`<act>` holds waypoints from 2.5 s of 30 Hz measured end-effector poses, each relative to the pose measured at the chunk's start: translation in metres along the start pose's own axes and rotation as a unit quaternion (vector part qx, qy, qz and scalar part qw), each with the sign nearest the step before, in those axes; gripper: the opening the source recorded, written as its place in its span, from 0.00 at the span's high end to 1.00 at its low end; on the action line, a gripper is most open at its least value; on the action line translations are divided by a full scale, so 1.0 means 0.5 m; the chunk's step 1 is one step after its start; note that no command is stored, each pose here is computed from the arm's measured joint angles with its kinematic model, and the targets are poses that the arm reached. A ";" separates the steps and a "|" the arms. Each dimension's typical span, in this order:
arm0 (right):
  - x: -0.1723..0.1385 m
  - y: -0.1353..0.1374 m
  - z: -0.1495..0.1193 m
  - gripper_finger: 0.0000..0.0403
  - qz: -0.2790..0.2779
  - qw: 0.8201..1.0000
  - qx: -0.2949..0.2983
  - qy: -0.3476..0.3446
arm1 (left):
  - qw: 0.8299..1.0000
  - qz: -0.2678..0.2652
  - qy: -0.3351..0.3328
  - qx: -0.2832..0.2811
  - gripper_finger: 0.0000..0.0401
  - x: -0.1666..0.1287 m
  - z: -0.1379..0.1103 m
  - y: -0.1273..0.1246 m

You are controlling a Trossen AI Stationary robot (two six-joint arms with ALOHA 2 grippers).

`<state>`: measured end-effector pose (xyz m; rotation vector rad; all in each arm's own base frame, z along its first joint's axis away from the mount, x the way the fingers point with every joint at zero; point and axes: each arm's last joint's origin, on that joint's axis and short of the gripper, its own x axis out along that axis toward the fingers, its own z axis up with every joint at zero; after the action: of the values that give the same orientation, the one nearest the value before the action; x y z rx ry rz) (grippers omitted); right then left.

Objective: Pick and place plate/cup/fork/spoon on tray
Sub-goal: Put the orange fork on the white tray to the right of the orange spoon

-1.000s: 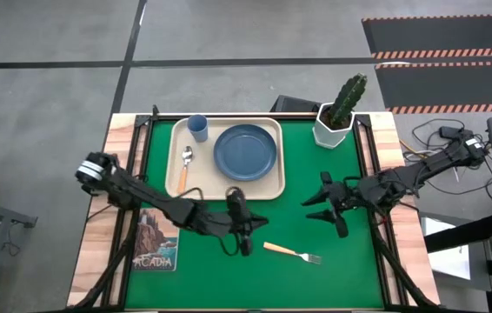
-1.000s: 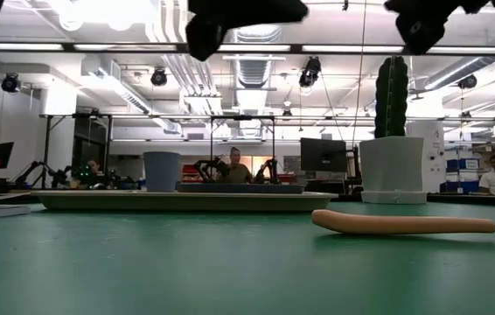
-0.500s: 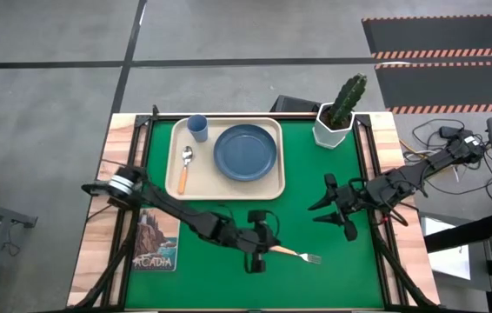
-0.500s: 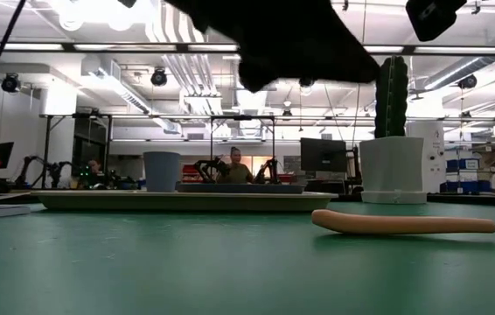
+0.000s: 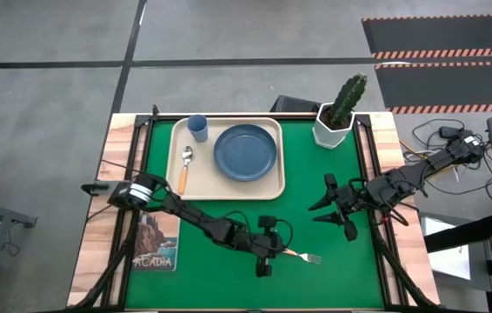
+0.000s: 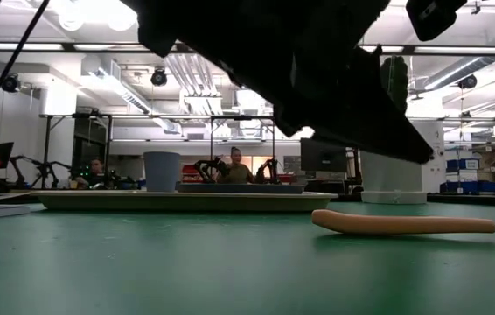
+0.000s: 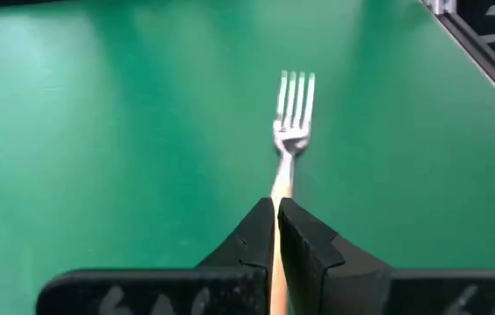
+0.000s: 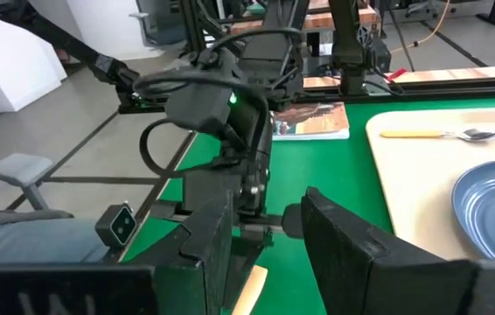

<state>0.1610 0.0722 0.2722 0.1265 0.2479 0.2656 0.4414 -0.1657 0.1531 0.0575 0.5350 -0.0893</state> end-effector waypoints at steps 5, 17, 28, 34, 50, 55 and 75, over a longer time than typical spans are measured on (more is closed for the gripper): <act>0.000 0.000 0.000 0.68 0.000 1.000 0.001 0.000 | 1.000 -0.012 0.000 -0.001 0.89 0.015 -0.014 -0.002; 0.000 0.000 0.000 0.69 0.000 1.000 0.002 0.000 | 1.000 -0.009 0.015 -0.002 0.59 0.046 -0.054 -0.002; 0.000 0.000 -0.002 0.70 -0.001 1.000 0.002 0.002 | 1.000 -0.005 0.027 -0.001 0.73 0.046 -0.073 0.004; 0.000 0.000 -0.002 0.70 -0.001 1.000 0.001 0.003 | 1.000 -0.005 0.029 0.000 0.89 0.045 -0.074 0.005; -0.003 0.000 0.002 0.72 0.001 1.000 0.015 -0.008 | 0.995 0.090 0.048 0.020 0.89 -0.048 -0.009 0.017; -0.006 0.001 0.008 0.73 0.004 0.999 0.024 -0.021 | 0.992 0.122 0.023 0.007 0.89 -0.132 0.012 0.026; 0.003 0.002 0.007 0.73 0.005 0.999 0.024 -0.021 | 0.869 0.366 -0.082 -0.322 0.89 -0.412 -0.251 0.152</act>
<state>0.1630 0.0732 0.2756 0.1797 0.2110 0.2659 0.2091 -0.0659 0.1530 -0.4013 0.3210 0.8252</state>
